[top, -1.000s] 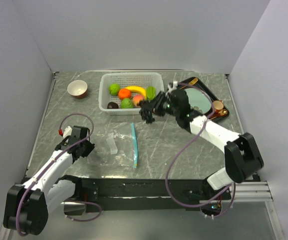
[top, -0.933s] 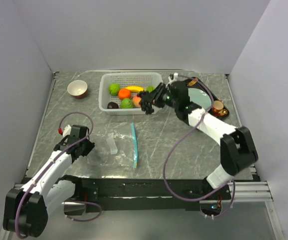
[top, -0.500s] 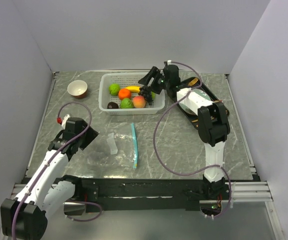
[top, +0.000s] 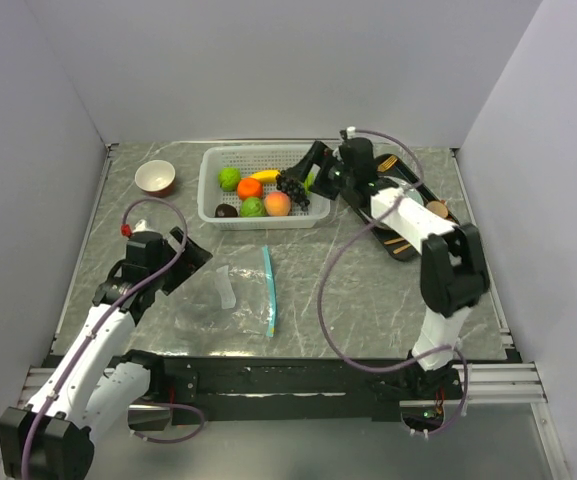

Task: Open the zip-top bag and remove the fake food

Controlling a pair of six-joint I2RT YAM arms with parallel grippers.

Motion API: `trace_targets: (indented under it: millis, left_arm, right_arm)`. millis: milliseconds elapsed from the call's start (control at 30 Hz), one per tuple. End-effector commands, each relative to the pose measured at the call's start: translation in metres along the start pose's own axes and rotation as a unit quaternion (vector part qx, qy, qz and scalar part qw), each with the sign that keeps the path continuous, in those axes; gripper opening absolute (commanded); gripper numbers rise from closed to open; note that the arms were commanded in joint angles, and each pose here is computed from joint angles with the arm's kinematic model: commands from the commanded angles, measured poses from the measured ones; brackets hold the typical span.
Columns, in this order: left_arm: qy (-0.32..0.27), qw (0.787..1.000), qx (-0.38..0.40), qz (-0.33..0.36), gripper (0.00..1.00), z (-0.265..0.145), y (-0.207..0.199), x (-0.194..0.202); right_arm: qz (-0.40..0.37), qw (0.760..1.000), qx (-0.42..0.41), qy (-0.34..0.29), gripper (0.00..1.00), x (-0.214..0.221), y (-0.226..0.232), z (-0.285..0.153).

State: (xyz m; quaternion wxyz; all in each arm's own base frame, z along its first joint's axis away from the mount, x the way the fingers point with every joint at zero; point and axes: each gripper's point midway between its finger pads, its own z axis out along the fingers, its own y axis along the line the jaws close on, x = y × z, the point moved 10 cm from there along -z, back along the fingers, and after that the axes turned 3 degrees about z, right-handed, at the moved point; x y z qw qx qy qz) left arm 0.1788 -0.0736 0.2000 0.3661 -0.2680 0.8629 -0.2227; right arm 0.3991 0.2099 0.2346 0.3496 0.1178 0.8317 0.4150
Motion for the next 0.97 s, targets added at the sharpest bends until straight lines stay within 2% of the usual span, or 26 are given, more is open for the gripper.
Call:
trace_targets:
  millis: [0,200,367,500,700,933]
  left_arm:
    - [-0.018,0.997,0.078,0.016,0.99,-0.009,-0.025,-0.004]
    - [-0.006,0.994,0.102,0.041,0.99,-0.012,-0.049,0.026]
    - [0.009,0.986,0.142,0.092,0.99,-0.020,-0.065,0.056]
    - [-0.019,0.984,0.144,0.107,0.99,-0.028,-0.059,0.067]
    - [-0.035,0.984,0.134,0.114,0.99,-0.027,-0.047,0.069]
    - [-0.057,0.983,0.140,0.104,0.99,-0.024,-0.048,0.067]
  right_arm:
    - [-0.027,0.998,-0.036,-0.049,0.97,0.007,0.029,-0.056]
    - [-0.020,0.998,-0.031,-0.056,0.98,0.057,0.010,-0.123]
    - [-0.010,0.998,-0.015,-0.054,0.99,0.112,-0.035,-0.165]
    - [-0.008,0.997,-0.005,-0.072,1.00,0.144,-0.064,-0.193]
    - [-0.023,0.995,0.011,-0.099,1.00,0.151,-0.071,-0.215]
    - [-0.030,0.994,0.024,-0.105,1.00,0.150,-0.073,-0.217]
